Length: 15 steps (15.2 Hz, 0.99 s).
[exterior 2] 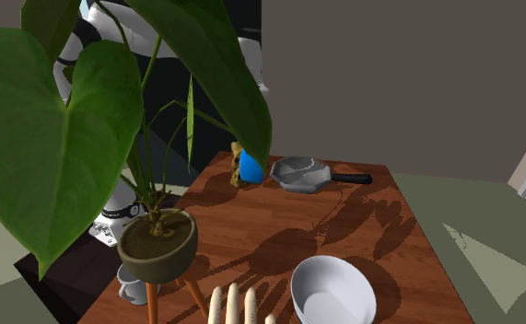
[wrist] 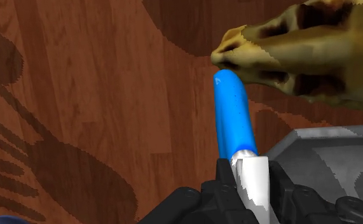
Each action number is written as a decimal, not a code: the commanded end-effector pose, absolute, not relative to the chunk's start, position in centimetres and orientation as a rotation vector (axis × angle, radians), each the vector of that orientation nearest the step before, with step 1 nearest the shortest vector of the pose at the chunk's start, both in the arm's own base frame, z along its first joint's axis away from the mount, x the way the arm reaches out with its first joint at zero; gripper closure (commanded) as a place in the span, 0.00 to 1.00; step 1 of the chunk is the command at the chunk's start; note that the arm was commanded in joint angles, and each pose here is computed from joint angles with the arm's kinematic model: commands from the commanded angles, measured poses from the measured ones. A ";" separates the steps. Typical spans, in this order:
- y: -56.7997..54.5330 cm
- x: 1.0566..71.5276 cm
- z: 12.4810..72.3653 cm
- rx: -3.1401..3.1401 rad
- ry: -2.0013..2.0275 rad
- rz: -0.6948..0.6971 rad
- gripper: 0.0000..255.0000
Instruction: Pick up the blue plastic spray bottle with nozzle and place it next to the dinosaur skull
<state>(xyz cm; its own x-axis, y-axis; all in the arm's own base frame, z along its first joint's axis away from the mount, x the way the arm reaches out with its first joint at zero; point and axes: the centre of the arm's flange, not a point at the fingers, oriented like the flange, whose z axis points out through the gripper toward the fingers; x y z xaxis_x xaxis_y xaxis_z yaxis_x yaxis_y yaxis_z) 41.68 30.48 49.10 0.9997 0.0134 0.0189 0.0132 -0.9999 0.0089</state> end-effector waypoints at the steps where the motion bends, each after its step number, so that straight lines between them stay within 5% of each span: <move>1: 30.5 41.8 47.7 3.130 0.022 0.020 1.00; 15: 30.5 41.8 43.1 3.130 0.022 0.020 1.00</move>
